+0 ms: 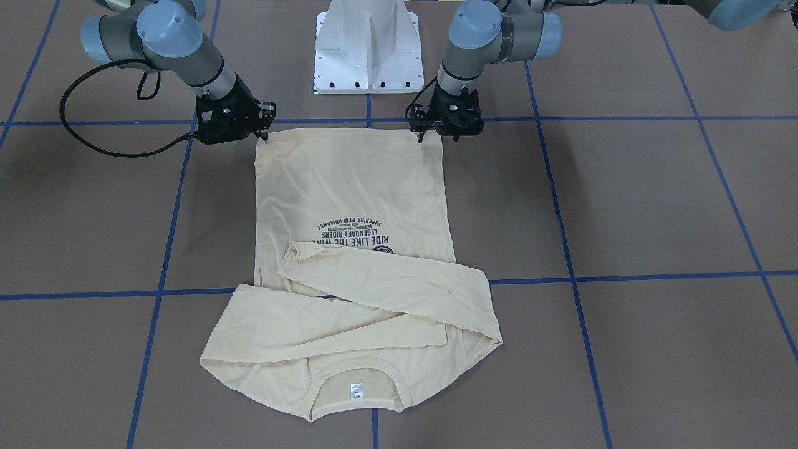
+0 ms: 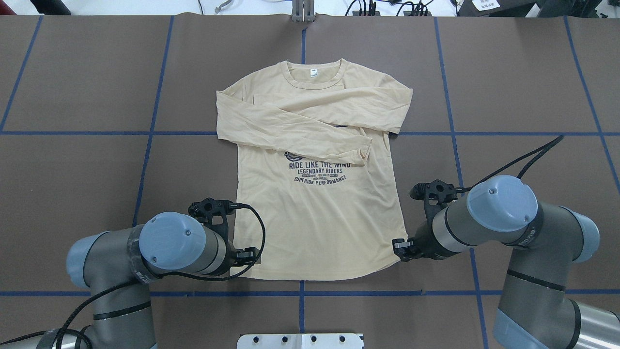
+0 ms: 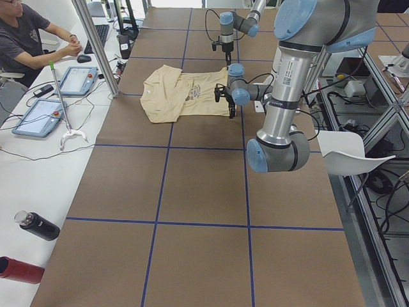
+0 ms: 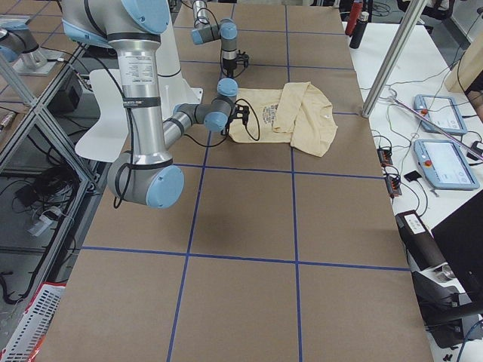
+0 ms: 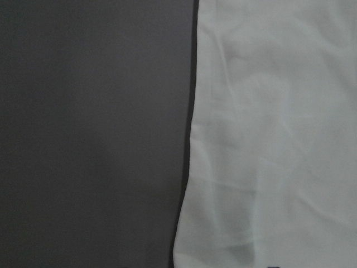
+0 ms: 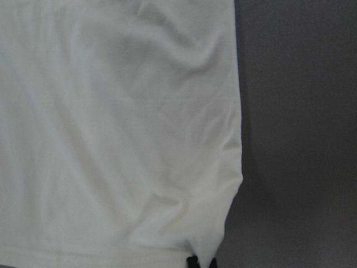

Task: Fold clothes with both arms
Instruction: 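Grasp the hem corners with the left and right grippers, then lift the hem with both grippers and fold it toward the collar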

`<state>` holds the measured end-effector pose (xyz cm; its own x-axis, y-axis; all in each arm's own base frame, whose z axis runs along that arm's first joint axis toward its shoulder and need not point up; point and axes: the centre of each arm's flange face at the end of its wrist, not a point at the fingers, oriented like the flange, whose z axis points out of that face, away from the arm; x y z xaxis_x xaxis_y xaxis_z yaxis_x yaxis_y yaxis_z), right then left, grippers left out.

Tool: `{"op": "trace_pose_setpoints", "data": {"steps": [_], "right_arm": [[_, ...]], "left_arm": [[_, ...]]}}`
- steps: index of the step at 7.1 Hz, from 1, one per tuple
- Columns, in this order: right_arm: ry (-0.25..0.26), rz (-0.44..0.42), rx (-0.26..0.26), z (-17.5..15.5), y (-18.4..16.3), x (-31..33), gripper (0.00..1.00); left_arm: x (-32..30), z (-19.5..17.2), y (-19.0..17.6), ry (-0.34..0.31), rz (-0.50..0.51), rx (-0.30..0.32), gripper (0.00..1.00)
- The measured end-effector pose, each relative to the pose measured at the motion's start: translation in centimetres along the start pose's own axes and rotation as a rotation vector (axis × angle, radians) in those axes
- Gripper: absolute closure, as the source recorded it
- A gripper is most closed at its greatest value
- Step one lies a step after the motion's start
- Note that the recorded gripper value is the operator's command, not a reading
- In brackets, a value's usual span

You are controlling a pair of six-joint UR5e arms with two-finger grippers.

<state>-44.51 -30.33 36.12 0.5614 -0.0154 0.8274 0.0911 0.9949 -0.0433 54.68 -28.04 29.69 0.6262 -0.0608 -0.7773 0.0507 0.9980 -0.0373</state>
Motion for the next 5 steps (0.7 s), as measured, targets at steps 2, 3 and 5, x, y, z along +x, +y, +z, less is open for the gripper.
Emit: {"op": "trace_pose_setpoints", "data": {"steps": [2, 3, 5], "right_arm": [[0.001, 0.003, 0.002, -0.12, -0.2, 0.17, 1.0], [0.0, 0.004, 0.003, -0.18, -0.29, 0.2, 1.0], [-0.001, 0.006, 0.006, -0.32, -0.46, 0.22, 1.0]], "left_arm": [[0.1, 0.11, 0.31, -0.005, 0.002, -0.006, 0.4], [0.1, 0.15, 0.33, -0.01, 0.002, -0.008, 0.46], [0.13, 0.18, 0.35, -0.013, 0.001, -0.009, 0.62]]}}
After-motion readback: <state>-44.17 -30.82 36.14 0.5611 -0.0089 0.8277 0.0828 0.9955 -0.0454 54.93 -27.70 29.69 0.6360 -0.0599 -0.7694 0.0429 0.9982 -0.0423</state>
